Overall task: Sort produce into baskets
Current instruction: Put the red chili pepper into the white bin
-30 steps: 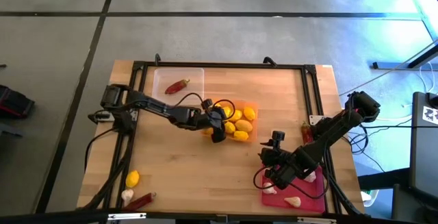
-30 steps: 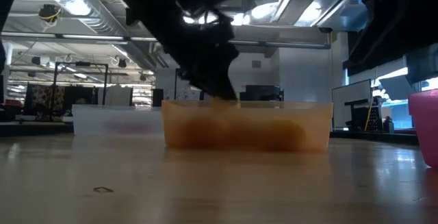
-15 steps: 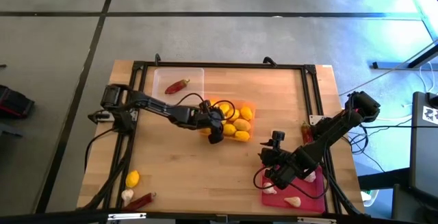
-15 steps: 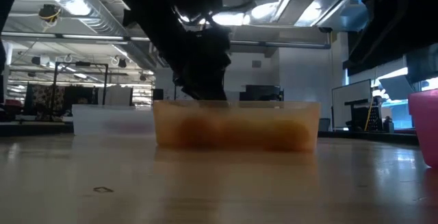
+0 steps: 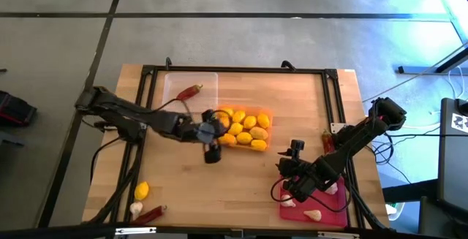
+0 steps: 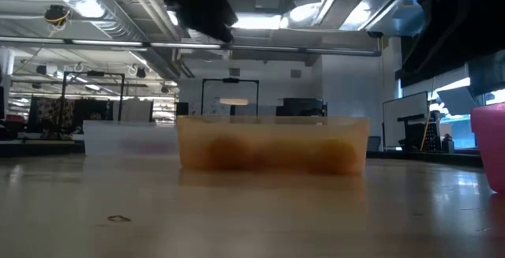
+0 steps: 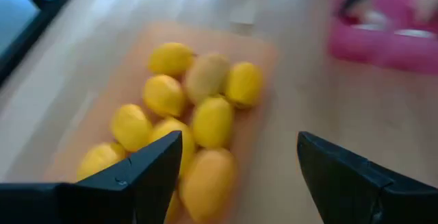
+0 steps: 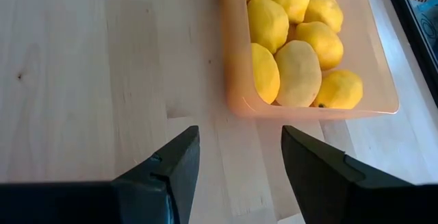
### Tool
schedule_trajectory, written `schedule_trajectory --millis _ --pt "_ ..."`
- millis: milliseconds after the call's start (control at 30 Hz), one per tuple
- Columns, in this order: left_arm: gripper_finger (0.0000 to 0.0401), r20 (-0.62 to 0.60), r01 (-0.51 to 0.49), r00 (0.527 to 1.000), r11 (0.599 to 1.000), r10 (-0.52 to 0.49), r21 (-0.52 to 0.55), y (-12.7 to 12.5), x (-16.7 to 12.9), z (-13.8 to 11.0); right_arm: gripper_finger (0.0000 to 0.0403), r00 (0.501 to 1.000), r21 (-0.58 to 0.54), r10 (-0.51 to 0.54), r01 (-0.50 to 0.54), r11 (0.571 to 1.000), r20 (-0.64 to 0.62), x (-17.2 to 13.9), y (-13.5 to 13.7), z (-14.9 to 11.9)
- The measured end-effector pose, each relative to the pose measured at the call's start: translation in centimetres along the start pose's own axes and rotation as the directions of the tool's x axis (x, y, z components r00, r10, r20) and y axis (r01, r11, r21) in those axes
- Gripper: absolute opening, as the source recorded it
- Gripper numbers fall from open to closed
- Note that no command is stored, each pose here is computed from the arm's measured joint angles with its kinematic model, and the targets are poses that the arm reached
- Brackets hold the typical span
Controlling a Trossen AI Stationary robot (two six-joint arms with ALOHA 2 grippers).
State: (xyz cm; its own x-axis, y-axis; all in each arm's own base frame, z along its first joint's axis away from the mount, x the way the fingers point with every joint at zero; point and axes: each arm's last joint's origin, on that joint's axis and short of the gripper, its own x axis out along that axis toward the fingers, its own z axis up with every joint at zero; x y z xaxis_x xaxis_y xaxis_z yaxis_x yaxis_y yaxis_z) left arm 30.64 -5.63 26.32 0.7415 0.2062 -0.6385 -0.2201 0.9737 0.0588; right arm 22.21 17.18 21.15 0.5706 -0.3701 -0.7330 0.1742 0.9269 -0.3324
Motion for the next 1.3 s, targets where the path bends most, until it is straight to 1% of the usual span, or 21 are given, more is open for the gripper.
schedule_trajectory --millis 100,200,333,533,667,800,900,1033,1200,1300 --pt "0.0285 -0.017 0.062 0.998 0.998 -0.062 0.0 -1.5 -2.7 -0.6 0.0198 1.0 0.001 0.001 -0.001 1.0 0.001 0.0 0.0 0.0" --pt "0.0285 -0.073 0.128 0.989 0.991 -0.13 -0.026 -3.1 -4.8 -1.8 0.0198 1.0 0.001 0.001 -0.001 1.0 0.001 0.0 0.0 0.0" --pt "0.0285 -0.174 0.182 0.965 0.978 -0.199 -0.104 -5.2 -6.6 -3.7 0.0198 1.0 -0.001 0.0 0.0 1.0 0.001 0.0 0.0 0.0" --pt "0.0285 -0.306 0.224 0.904 0.941 -0.298 -0.253 -8.3 -8.2 -6.8 0.0198 1.0 -0.005 -0.002 0.002 1.0 0.0 0.0 0.0 0.0" --pt "0.0285 -0.374 0.199 0.868 0.919 -0.326 -0.339 -9.8 -8.8 -8.8 0.0198 1.0 -0.025 -0.003 0.003 1.0 0.001 0.0 0.0 0.0" --pt "0.0285 -0.456 0.181 0.813 0.902 -0.362 -0.393 -11.3 -9.2 -10.6 0.0198 1.0 -0.05 -0.006 0.006 0.999 0.004 0.0 0.0 0.0" --pt "0.0285 -0.5 0.173 0.785 0.905 -0.366 -0.389 -12.5 -9.4 -11.9 0.0198 0.999 -0.051 -0.026 0.027 0.998 0.024 0.0 -0.1 0.1" --pt "0.0285 -0.552 0.158 0.754 0.914 -0.357 -0.374 -14.0 -9.9 -13.7 0.0198 0.999 -0.051 -0.027 0.029 0.998 0.025 0.0 -0.1 0.1" --pt "0.0285 -0.604 0.113 0.73 0.928 -0.321 -0.355 -15.6 -10.3 -16.2 0.0198 0.999 -0.054 -0.03 0.031 0.998 0.026 0.0 -0.1 0.1" --pt "0.0285 -0.663 0.075 0.682 0.932 -0.307 -0.354 -16.5 -10.5 -17.9 0.0198 0.998 -0.059 -0.046 0.048 0.997 0.038 0.0 -0.1 0.1"
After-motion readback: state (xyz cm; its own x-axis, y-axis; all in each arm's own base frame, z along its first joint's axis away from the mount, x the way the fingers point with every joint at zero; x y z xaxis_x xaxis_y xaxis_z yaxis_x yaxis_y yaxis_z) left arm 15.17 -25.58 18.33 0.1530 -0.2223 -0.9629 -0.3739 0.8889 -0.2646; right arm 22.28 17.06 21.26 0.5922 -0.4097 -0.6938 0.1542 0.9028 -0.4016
